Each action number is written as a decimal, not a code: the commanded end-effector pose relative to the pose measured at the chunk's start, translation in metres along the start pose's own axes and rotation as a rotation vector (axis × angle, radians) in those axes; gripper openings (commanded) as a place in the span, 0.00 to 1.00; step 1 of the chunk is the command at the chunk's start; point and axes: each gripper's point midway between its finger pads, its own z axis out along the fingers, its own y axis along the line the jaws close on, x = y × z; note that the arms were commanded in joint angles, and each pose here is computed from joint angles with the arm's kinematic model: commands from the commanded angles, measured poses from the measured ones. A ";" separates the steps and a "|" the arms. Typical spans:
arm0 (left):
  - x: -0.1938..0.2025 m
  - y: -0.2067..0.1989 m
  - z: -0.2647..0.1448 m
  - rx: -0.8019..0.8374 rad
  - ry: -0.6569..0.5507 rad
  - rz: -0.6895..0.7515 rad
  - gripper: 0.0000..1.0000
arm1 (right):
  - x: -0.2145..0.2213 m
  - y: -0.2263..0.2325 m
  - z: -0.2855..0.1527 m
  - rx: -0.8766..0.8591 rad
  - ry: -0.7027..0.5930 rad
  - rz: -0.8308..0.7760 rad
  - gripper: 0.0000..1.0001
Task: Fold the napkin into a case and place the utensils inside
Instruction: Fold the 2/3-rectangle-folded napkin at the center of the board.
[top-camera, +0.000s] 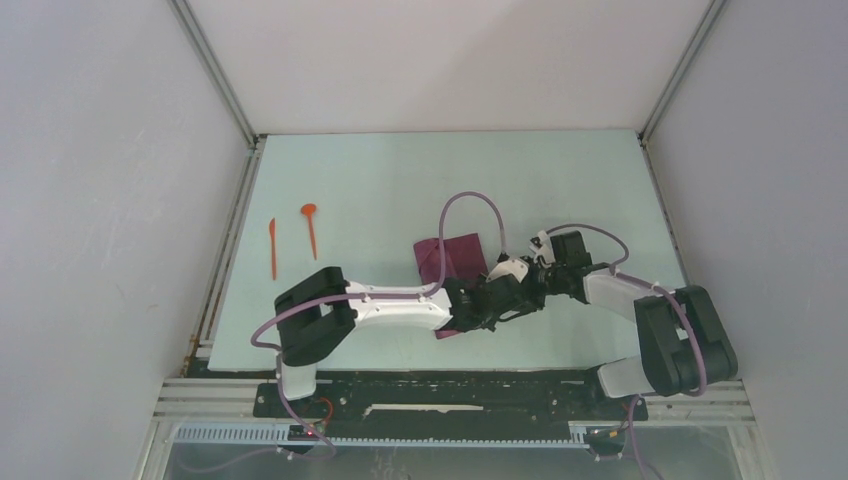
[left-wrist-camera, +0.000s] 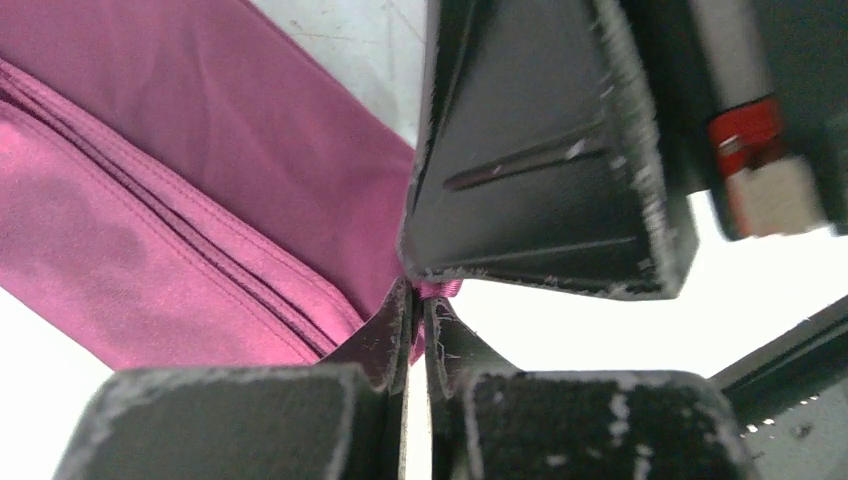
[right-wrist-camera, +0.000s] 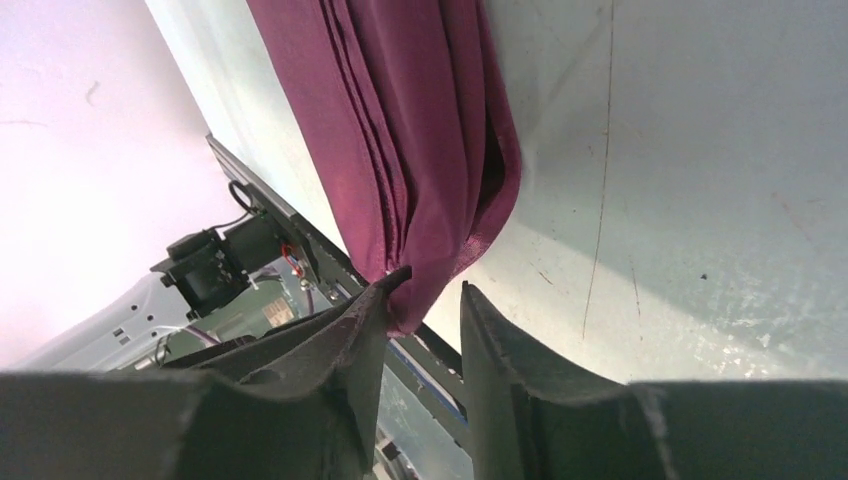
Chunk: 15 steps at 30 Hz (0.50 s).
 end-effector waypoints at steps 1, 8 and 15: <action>-0.011 0.020 -0.010 -0.070 -0.072 -0.022 0.04 | -0.008 0.006 -0.009 -0.038 -0.030 -0.007 0.48; -0.017 0.028 -0.023 -0.071 -0.128 -0.041 0.02 | -0.040 0.017 -0.002 -0.122 -0.079 -0.011 0.99; -0.019 0.033 -0.030 -0.076 -0.146 -0.049 0.01 | -0.062 0.017 0.021 -0.162 -0.048 0.012 0.98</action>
